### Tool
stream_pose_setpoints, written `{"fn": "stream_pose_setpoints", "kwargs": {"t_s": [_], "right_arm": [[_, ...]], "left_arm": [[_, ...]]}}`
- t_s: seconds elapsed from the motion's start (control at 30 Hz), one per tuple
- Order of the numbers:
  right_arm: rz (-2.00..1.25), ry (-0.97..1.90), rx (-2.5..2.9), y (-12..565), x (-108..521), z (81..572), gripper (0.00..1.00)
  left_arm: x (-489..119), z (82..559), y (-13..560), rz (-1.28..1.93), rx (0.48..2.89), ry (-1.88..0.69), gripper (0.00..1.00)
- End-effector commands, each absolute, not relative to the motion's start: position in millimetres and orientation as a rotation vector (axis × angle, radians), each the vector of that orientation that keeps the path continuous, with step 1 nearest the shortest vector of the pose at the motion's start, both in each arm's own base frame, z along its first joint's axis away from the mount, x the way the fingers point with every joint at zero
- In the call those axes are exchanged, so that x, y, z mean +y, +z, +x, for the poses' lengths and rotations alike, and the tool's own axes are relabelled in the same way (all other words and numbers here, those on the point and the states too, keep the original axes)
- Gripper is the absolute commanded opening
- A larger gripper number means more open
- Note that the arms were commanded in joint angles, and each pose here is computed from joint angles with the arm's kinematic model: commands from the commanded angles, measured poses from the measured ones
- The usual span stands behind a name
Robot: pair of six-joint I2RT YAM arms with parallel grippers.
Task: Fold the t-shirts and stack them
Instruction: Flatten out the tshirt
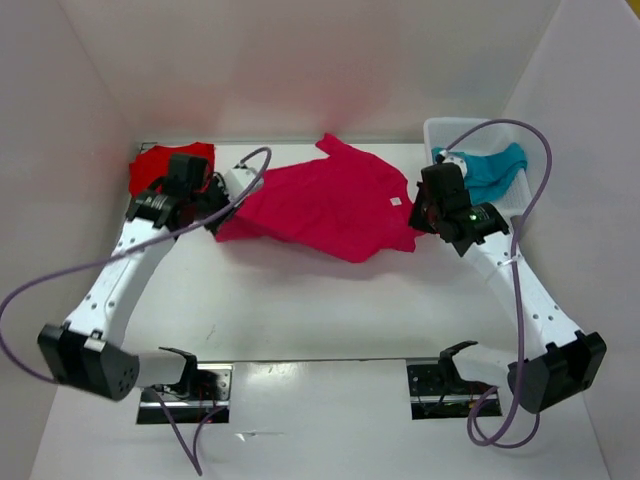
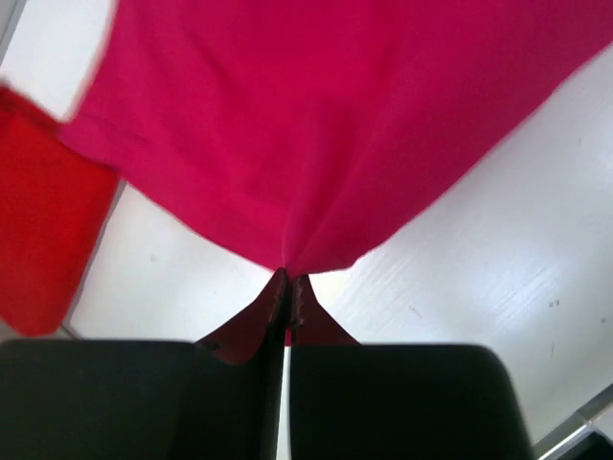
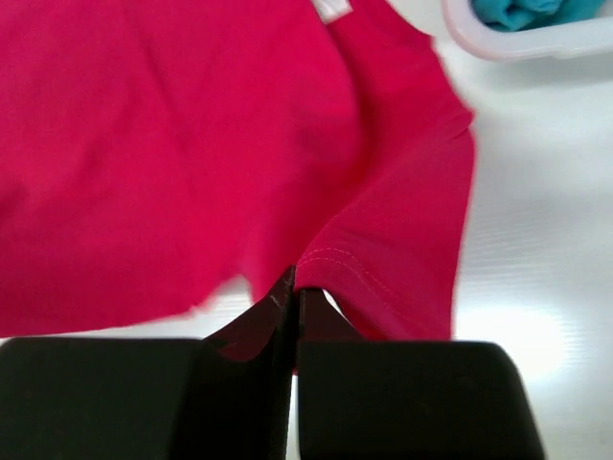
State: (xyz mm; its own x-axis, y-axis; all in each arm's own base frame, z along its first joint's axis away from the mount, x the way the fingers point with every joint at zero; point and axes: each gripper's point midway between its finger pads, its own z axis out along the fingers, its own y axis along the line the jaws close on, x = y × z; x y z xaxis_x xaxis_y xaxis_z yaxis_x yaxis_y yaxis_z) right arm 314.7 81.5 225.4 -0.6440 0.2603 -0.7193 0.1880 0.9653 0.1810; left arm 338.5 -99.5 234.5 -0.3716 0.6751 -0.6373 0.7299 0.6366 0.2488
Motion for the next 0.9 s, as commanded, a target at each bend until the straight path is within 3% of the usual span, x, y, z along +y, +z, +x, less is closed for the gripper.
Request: {"fn": "stream_pose_setpoints", "kwargs": {"t_s": [0.0,0.23,0.5,0.67,0.87], "right_arm": [[0.324,0.2,2.335,216,100,293,0.0],[0.317,0.325,2.514,184,130,243,0.0],[0.317,0.245,2.652,171,128,199,0.0],[0.335,0.169,2.721,181,107,166,0.0],[0.347,0.287,2.769,181,113,143,0.0]], "left_arm": [[-75,336,236,0.996,2.039,0.01,0.0],[-37,252,161,1.156,2.248,0.102,0.0],[-27,189,142,1.356,2.325,0.013,0.0],[-20,172,143,1.411,2.336,-0.002,0.0],[-19,171,143,1.47,2.328,-0.004,0.0]]}}
